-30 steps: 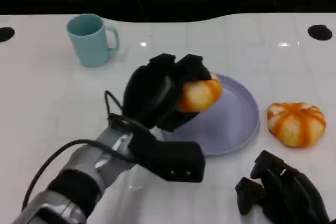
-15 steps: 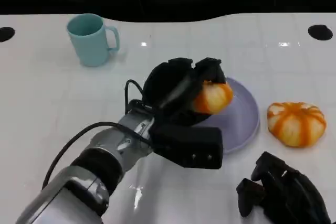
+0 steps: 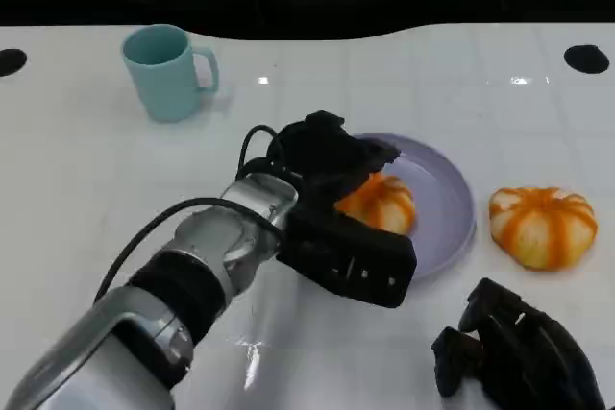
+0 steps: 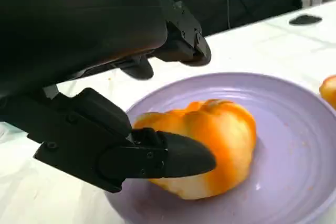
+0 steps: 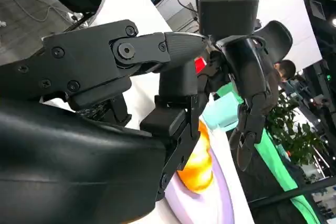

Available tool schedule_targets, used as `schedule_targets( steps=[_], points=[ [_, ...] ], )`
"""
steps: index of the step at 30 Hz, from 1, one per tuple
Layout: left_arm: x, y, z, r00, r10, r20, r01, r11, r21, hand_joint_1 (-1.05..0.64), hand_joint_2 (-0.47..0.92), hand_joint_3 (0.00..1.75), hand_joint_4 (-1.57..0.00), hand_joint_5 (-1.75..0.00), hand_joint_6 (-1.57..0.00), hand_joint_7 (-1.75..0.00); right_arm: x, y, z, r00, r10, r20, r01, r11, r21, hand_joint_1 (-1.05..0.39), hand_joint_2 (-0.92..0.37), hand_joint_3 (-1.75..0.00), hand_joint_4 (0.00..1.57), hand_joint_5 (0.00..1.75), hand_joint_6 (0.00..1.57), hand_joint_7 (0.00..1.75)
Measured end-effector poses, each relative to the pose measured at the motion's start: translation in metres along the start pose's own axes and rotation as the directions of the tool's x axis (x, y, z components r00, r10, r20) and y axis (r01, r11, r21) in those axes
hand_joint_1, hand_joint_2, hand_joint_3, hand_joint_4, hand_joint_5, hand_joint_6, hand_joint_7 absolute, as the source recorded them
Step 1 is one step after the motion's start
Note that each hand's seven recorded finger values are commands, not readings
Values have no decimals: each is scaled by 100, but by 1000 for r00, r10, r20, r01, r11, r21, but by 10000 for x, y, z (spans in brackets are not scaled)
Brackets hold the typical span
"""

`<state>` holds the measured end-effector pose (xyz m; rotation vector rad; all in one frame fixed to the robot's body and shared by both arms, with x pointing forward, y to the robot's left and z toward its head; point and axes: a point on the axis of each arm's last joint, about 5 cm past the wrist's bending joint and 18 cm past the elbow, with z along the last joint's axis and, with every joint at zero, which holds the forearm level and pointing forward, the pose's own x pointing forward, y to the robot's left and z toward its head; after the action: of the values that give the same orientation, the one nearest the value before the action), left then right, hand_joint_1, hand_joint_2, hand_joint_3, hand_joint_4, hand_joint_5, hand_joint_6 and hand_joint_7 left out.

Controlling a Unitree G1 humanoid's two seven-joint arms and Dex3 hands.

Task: Grasp the bread from the table and place it into the plate.

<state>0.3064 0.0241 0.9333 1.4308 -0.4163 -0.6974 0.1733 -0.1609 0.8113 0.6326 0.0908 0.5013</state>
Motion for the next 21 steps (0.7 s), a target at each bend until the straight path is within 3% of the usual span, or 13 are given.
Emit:
schedule_targets(
  steps=[4, 11, 13, 15, 18, 21],
  points=[
    [-90, 76, -41, 998, -5, 56, 10, 996, -87, -103, 92, 75, 0, -41, -19, -2, 1, 1, 4, 1000, 1, 2, -1, 1000, 3, -56, -92, -24, 77, 168, 69, 142],
    [-390, -62, -149, 986, 125, 114, -69, 912, -405, -82, 92, 61, -13, -58, -31, -7, 7, 7, 12, 1000, 3, -3, -3, 1000, 8, -56, -92, -24, 78, 166, 69, 142],
    [-463, -103, -172, 982, 156, 109, -85, 873, -481, -76, 92, 54, -23, -66, -41, -11, 4, 5, 13, 1000, 1, -3, -1, 1000, 8, -57, -92, -24, 78, 166, 69, 142],
    [-558, -150, -209, 973, 210, 93, -113, 791, -602, -68, 92, 44, -33, -82, -53, -16, 17, 12, 10, 1000, 6, -1, -6, 1000, 10, -56, -92, -24, 78, 167, 69, 142],
    [-740, -289, -218, 949, 309, 67, -126, 564, -816, -63, 92, 39, -39, -108, -64, -24, 13, 9, 8, 1000, 5, 0, -5, 1000, 11, -56, -92, -25, 78, 168, 68, 143],
    [-888, -447, -217, 930, 364, 47, -92, 355, -930, -68, 92, 37, -41, -150, -49, -103, 14, 9, 9, 1000, 6, 1, -6, 1000, 11, -56, -92, -24, 78, 168, 68, 144]
  ],
)
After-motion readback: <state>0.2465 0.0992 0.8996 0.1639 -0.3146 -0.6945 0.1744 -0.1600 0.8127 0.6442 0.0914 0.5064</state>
